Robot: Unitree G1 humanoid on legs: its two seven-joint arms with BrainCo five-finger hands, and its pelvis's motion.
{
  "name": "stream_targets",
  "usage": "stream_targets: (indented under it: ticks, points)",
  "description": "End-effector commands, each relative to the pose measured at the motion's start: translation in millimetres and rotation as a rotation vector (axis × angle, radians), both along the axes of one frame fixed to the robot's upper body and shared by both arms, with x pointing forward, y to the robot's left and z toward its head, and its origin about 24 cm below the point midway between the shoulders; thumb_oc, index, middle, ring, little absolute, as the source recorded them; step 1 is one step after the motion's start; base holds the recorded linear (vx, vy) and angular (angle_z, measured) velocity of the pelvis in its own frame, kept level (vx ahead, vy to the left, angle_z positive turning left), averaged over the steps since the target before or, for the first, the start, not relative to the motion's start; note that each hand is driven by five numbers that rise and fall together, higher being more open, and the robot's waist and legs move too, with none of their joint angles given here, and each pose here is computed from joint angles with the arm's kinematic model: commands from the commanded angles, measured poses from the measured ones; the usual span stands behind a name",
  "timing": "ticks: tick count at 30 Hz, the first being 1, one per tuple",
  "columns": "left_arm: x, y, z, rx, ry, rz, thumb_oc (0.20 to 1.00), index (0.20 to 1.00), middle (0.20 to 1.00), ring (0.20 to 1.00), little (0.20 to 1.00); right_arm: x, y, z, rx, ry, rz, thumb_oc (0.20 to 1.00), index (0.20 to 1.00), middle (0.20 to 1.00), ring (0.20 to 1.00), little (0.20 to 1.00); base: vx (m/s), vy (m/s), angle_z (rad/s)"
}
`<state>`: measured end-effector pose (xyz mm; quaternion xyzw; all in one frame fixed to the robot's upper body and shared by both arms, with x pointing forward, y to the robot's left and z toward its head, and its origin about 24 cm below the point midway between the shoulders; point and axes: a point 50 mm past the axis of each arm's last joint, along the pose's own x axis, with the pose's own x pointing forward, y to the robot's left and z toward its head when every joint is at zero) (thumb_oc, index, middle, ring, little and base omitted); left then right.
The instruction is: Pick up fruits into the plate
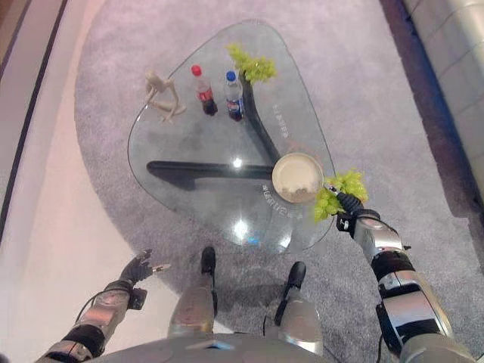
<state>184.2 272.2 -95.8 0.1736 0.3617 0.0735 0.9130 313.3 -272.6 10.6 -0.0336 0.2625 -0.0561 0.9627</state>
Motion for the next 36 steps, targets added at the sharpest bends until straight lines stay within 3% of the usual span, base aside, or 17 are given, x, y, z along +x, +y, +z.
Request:
stream_targets:
  ticks: [1,19,26,36]
  points:
    - [11,3,6,0.041,-0.058,0.025,1.0,1.0,1.0,1.0,1.0,28,-16,58,-0.132,-0.211,0.004,0.2,0.2,0.2,0.2,0.2,-0.04,-0.009,0.1]
    - [19,6,14,0.105,-0.124,0.056,1.0,1.0,1.0,1.0,1.0,52,-23,129,-0.33,-0.425,-0.034,0.2,0.2,0.2,0.2,0.2,0.0,-0.004,0.1]
    - [21,4,17,0.114,-0.141,0.043,1.0,1.0,1.0,1.0,1.0,55,-35,133,-0.351,-0.347,-0.083,0.2,0.2,0.2,0.2,0.2,0.01,0.001,0.06]
    - [25,-10,18,0.095,-0.17,0.01,1.0,1.0,1.0,1.0,1.0,47,-74,133,-0.391,-0.192,-0.296,0.2,0.2,0.2,0.2,0.2,0.0,0.011,0.09]
